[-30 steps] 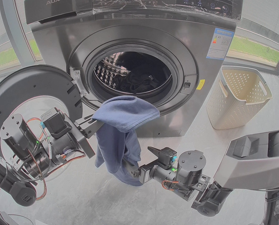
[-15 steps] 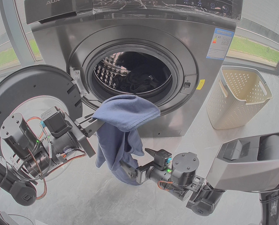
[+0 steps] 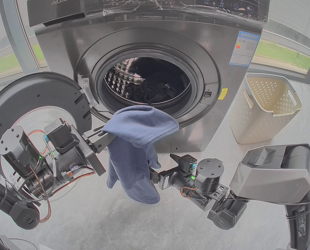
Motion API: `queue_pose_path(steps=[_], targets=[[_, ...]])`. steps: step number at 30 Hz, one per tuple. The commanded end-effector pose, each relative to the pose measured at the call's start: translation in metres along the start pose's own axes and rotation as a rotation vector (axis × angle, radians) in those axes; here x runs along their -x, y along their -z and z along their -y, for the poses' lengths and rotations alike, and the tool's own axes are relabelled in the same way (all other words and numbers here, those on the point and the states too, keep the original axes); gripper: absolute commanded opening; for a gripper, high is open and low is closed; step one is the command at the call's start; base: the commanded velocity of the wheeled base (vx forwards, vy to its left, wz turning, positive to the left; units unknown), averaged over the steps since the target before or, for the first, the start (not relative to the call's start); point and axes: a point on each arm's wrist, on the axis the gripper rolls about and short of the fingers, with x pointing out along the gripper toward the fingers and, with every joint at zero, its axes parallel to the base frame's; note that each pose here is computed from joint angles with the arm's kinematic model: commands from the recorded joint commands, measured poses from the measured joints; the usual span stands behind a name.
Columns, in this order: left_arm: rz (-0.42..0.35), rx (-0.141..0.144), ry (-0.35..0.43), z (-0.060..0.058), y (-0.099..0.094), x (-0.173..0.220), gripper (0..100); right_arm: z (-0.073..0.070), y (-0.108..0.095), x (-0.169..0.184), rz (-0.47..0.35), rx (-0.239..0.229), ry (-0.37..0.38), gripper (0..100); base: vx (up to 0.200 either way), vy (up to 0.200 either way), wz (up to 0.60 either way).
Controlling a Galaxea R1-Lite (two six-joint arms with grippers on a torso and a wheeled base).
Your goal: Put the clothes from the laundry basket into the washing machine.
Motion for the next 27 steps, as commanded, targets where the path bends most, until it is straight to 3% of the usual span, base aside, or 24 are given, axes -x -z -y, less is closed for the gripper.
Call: queue_pose_path(steps=[1, 7, 14, 15, 19, 27], targets=[[0.007, 0.000, 0.002, 0.001, -0.002, 0.001, 0, -0.004, 0.008, -0.004, -0.010, 0.010, -0.020, 100, 0.000, 0.000, 0.00], [0.006, 0.000, 0.002, 0.001, -0.002, 0.001, 0, -0.016, 0.009, -0.006, -0.007, 0.018, -0.079, 100, 0.000, 0.000, 0.00], [0.006, 0.000, 0.000, 0.000, -0.002, 0.001, 0, -0.014, 0.008, -0.017, 0.025, 0.017, -0.088, 100, 0.000, 0.000, 0.00], [0.006, 0.000, -0.001, 0.000, -0.002, 0.001, 0, -0.014, 0.008, -0.017, 0.025, 0.017, -0.088, 0, 0.000, 0.000, 0.00], [0.000, 0.001, -0.006, -0.001, 0.000, 0.002, 0, -0.012, -0.001, -0.012, 0.034, 0.013, -0.082, 0, 0.000, 0.000, 0.00], [-0.006, 0.014, -0.010, -0.002, 0.001, 0.002, 0, 0.007, -0.059, 0.030, 0.092, 0.006, -0.022, 0, 0.000, 0.000, 0.00]])
